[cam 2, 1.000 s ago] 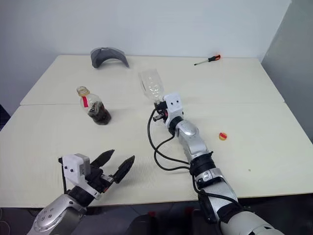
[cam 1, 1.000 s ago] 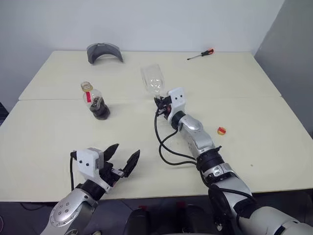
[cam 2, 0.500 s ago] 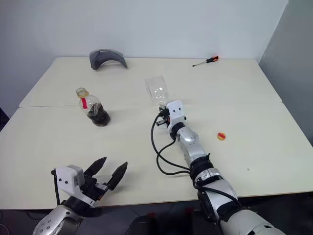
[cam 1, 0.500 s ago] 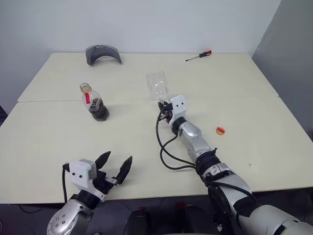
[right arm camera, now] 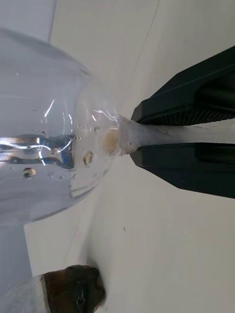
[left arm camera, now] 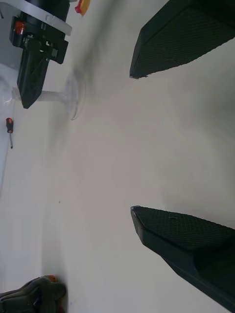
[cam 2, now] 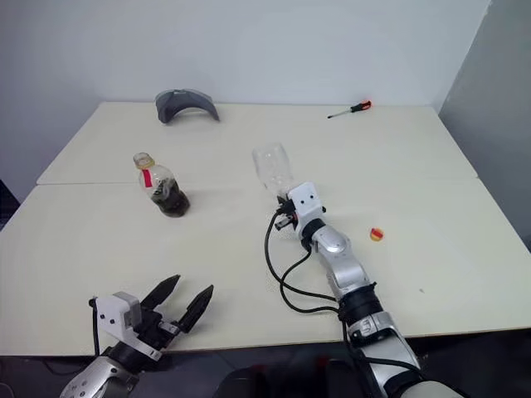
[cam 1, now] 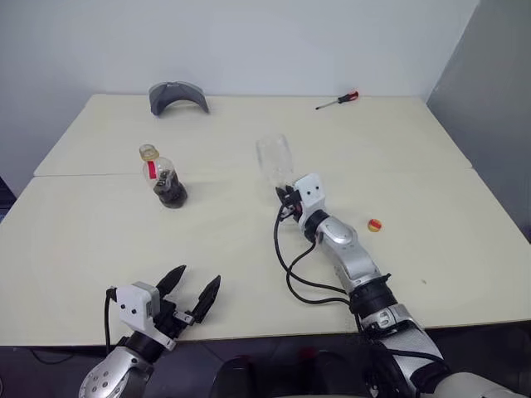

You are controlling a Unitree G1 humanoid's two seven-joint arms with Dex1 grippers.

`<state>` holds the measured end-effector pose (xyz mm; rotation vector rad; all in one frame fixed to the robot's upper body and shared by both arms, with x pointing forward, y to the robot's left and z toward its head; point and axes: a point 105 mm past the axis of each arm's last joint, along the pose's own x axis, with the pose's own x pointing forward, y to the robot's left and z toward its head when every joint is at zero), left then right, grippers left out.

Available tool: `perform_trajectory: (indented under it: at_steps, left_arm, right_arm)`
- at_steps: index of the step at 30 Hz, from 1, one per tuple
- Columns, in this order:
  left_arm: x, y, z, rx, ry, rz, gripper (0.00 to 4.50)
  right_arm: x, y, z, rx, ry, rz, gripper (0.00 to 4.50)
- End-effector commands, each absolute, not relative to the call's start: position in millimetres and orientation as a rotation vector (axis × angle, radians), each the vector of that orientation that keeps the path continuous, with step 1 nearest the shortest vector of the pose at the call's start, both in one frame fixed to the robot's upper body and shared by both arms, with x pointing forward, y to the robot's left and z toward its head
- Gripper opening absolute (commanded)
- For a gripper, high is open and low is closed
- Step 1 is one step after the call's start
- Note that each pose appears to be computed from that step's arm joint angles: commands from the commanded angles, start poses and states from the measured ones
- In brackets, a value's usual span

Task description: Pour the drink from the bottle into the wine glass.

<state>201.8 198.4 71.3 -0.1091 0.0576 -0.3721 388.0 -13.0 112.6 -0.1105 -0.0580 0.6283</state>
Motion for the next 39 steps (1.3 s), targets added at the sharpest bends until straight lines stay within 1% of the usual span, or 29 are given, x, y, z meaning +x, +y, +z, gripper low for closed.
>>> perform_trajectory:
  at_steps: [1,10,12,14,19,24,27,30,31,34,39]
  left_arm:
    - [202.3,195.5,82.0,-0.09,0.021,-0.382,4.5]
    - [209.5,186.9,96.6,-0.085,0.006,-0.378,4.5]
    - [212.2,184.0,103.7,-0.084,-0.002,-0.375,4.5]
    - [214.4,181.1,110.5,-0.082,-0.008,-0.374,4.5]
    - [215.5,178.3,115.5,-0.084,-0.004,-0.367,4.5]
    - [216.1,176.5,118.8,-0.083,-0.002,-0.362,4.5]
    - [216.8,175.6,121.8,-0.081,-0.004,-0.359,4.5]
    - [216.9,173.9,126.2,-0.079,-0.009,-0.357,4.5]
    - [217.0,173.1,128.6,-0.078,-0.012,-0.355,4.5]
    - [217.2,171.2,132.6,-0.081,-0.014,-0.353,4.5]
    - [219.2,166.8,139.0,-0.083,-0.017,-0.356,4.5]
  right_arm:
    - [385.5,-24.8,80.5,-0.153,0.08,0.599,0.19]
    - [391.0,-25.2,83.8,-0.149,0.112,0.601,0.19]
    - [394.9,-18.0,94.8,-0.11,0.077,0.605,0.19]
    - [400.3,-6.9,112.6,-0.058,0.017,0.61,0.19]
    - [411.9,16.0,149.7,0.032,-0.106,0.607,0.19]
    - [415.6,34.1,169.4,0.108,-0.183,0.609,0.19]
    - [414.2,42.3,164.1,0.108,-0.182,0.617,0.19]
    - [411.3,44.5,144.4,0.062,-0.15,0.623,0.19]
    - [410.4,42.3,134.1,0.049,-0.125,0.62,0.19]
    - [409.8,36.4,118.1,0.037,-0.08,0.611,0.19]
    - [409.6,29.0,105.1,-0.015,-0.035,0.611,0.19]
